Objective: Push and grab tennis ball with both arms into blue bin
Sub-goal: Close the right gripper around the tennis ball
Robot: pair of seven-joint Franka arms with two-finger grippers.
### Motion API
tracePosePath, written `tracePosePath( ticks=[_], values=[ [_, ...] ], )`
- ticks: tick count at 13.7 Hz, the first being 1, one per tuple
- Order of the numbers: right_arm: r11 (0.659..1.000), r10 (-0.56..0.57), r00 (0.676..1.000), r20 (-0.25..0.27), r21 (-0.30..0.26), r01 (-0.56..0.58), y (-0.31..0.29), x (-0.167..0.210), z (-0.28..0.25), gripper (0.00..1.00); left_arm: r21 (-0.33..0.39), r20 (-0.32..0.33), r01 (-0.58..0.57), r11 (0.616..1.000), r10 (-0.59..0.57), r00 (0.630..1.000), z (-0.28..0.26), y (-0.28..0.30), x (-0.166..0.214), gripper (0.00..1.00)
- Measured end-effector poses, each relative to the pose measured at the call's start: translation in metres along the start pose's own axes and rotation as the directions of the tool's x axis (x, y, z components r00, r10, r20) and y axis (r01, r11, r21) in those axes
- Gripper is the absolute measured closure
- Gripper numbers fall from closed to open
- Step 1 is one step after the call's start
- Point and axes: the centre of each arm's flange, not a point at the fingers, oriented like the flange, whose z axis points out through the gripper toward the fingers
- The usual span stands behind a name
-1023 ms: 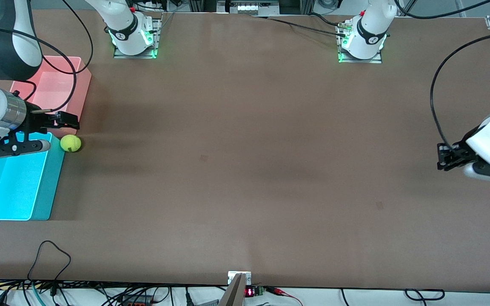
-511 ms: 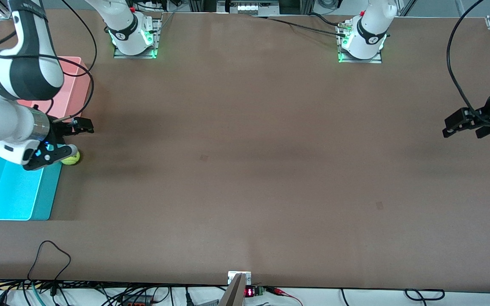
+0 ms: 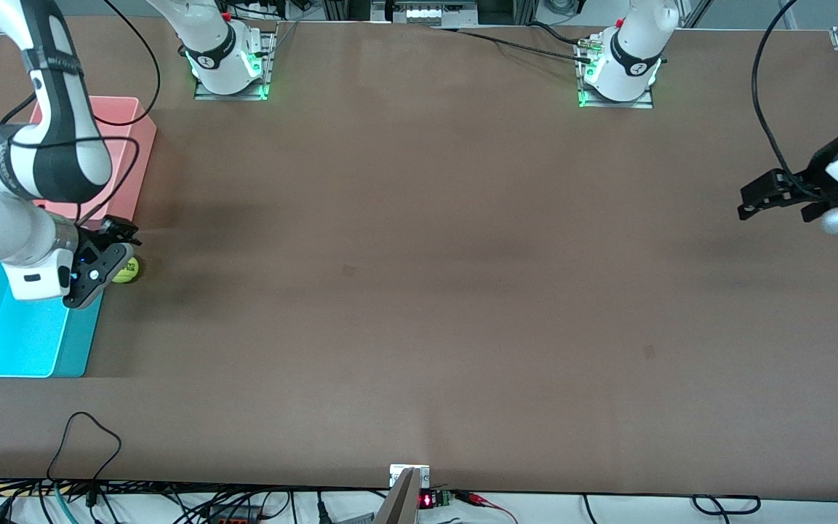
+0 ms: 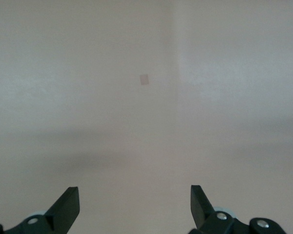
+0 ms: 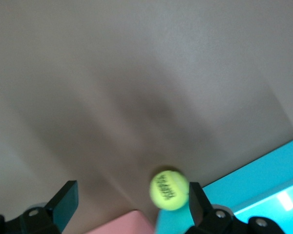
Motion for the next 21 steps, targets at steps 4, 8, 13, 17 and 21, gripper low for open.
tracePosePath(
  ticks=[4, 8, 13, 17, 21],
  values=[
    [0.986, -0.164, 0.986, 0.026, -0.033, 0.165, 0.032, -0.029, 0.054, 0.00, 0.002, 0.009, -0.007, 1.000, 0.007, 1.000, 0.000, 0.005, -0.018, 0.00],
    [0.965, -0.246, 0.969, 0.007, -0.088, 0.245, 0.033, -0.056, 0.110, 0.00, 0.002, 0.009, 0.000, 1.000, 0.000, 1.000, 0.001, 0.002, -0.020, 0.00],
    [0.950, -0.298, 0.955, -0.001, -0.100, 0.297, 0.015, -0.067, 0.138, 0.00, 0.002, 0.008, 0.010, 1.000, -0.010, 1.000, 0.000, -0.004, -0.019, 0.00],
    [0.935, -0.336, 0.942, -0.011, -0.122, 0.332, 0.003, -0.085, 0.163, 0.00, 0.002, 0.011, 0.015, 1.000, -0.015, 1.000, 0.001, -0.007, -0.018, 0.00],
    [0.931, -0.350, 0.937, -0.010, -0.111, 0.347, 0.001, -0.094, 0.169, 0.00, 0.002, 0.015, 0.018, 1.000, -0.018, 1.000, 0.003, -0.009, -0.017, 0.00]
  ],
)
